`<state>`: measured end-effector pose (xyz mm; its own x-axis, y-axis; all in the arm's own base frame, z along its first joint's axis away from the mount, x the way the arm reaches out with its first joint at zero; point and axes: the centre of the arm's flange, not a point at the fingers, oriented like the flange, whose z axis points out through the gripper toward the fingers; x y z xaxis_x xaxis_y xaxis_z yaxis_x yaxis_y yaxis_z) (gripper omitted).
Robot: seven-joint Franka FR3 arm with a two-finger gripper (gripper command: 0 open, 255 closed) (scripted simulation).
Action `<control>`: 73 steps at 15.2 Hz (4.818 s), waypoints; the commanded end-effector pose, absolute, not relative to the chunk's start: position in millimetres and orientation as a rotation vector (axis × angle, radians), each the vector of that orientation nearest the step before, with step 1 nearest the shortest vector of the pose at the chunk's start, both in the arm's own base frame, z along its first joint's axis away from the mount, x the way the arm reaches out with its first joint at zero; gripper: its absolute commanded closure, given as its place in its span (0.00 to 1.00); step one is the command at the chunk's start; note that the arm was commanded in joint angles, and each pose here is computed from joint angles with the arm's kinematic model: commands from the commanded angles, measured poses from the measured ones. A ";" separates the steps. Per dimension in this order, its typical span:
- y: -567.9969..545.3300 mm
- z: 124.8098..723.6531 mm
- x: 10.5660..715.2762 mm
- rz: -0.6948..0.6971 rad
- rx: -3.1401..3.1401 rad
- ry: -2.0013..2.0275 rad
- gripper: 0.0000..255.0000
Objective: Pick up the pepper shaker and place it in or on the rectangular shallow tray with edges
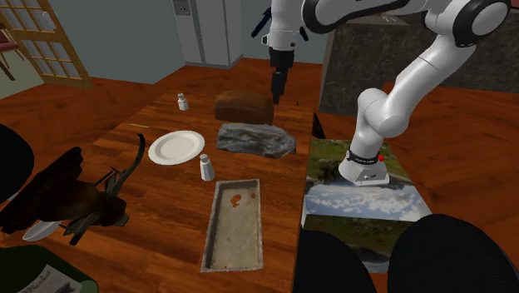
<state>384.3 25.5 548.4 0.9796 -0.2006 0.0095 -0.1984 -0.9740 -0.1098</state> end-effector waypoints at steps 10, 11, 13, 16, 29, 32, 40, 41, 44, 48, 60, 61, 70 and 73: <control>91.3 481.6 495.6 -0.065 -3.023 0.346 0.00; 97.0 475.8 505.8 -0.068 -3.023 0.350 0.00; 108.2 464.1 526.2 -0.073 -3.025 0.357 0.00; 124.9 446.6 557.1 -0.082 -3.026 0.368 0.00; 168.7 375.4 640.3 -0.105 -3.030 0.397 0.00; 169.7 361.9 641.2 -0.105 -3.030 0.397 0.00; 169.8 361.9 641.3 -0.105 -3.030 0.397 1.00; 169.8 361.9 641.3 -0.105 -3.030 0.397 1.00; 169.7 361.9 641.4 -0.105 -3.030 0.397 1.00; 169.8 362.0 641.3 -0.105 -3.030 0.397 1.00; 169.7 420.0 641.3 -0.105 -3.030 0.397 1.00; 169.7 425.3 641.3 -0.105 -3.030 0.397 1.00; 169.7 472.8 641.3 -0.105 -3.030 0.397 1.00; 169.7 483.8 641.3 -0.105 -3.030 0.397 1.00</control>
<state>641.5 170.2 480.7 0.9640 -0.2595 0.0576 -0.2536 -0.9629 -0.0927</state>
